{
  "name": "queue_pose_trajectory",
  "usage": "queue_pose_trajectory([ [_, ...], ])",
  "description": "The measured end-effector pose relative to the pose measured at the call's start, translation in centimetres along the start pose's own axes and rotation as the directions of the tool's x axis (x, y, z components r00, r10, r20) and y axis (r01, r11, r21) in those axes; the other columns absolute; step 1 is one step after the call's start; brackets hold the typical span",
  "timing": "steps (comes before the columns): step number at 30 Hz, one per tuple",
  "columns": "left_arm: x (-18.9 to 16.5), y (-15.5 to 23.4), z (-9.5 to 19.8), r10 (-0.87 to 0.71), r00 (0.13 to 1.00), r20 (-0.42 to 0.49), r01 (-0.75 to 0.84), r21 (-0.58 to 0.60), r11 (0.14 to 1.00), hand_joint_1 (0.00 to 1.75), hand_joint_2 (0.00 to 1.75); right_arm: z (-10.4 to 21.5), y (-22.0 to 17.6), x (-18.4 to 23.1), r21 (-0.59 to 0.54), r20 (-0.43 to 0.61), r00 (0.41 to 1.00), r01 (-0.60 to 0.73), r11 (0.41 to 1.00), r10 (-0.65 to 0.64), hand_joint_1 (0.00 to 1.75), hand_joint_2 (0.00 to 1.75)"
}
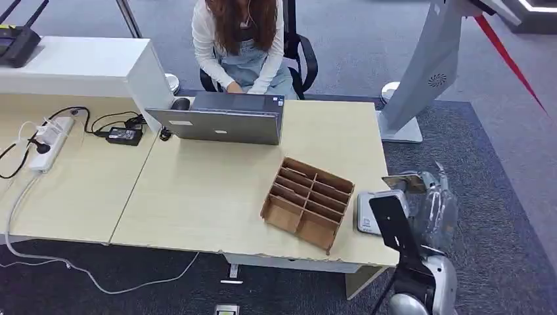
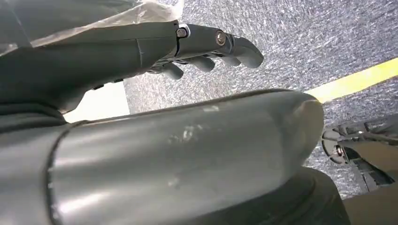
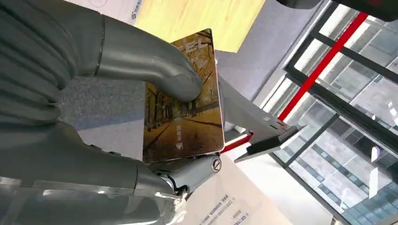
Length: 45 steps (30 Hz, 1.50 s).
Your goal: Pass the card to the sensor for recognition and then transmit it.
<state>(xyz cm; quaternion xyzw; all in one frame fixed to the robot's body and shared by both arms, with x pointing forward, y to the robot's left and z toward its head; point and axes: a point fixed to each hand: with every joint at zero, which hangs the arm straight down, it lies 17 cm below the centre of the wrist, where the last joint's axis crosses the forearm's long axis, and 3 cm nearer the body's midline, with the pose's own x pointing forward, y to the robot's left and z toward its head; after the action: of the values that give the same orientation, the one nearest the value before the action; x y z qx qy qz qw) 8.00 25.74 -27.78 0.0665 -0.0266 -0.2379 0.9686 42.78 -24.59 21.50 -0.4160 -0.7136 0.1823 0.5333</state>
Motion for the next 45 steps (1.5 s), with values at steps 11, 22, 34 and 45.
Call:
queue_pose_trajectory([
  [11,-0.1,-0.1,0.0,-0.005,1.0,-0.009,0.005,0.002,1.0,0.0,0.0,0.8,3.3,-7.6,0.088,-0.143,0.99,0.008,0.996,0.005,1.75,1.75],
  [22,-0.3,0.0,0.0,-0.005,1.0,-0.021,0.005,0.004,1.0,0.0,0.0,3.2,5.9,-17.1,0.182,-0.33,0.914,-0.184,0.966,0.237,1.75,1.75],
  [34,-0.3,0.0,0.0,-0.011,1.0,-0.023,0.011,0.005,1.0,0.0,0.0,6.4,7.9,-22.6,0.285,-0.424,0.844,-0.221,0.933,0.33,1.75,1.75],
  [45,-0.3,0.0,0.0,-0.011,1.0,-0.025,0.011,0.005,1.0,0.0,0.0,7.0,8.5,-23.7,0.298,-0.439,0.831,-0.225,0.928,0.342,1.75,1.75],
])
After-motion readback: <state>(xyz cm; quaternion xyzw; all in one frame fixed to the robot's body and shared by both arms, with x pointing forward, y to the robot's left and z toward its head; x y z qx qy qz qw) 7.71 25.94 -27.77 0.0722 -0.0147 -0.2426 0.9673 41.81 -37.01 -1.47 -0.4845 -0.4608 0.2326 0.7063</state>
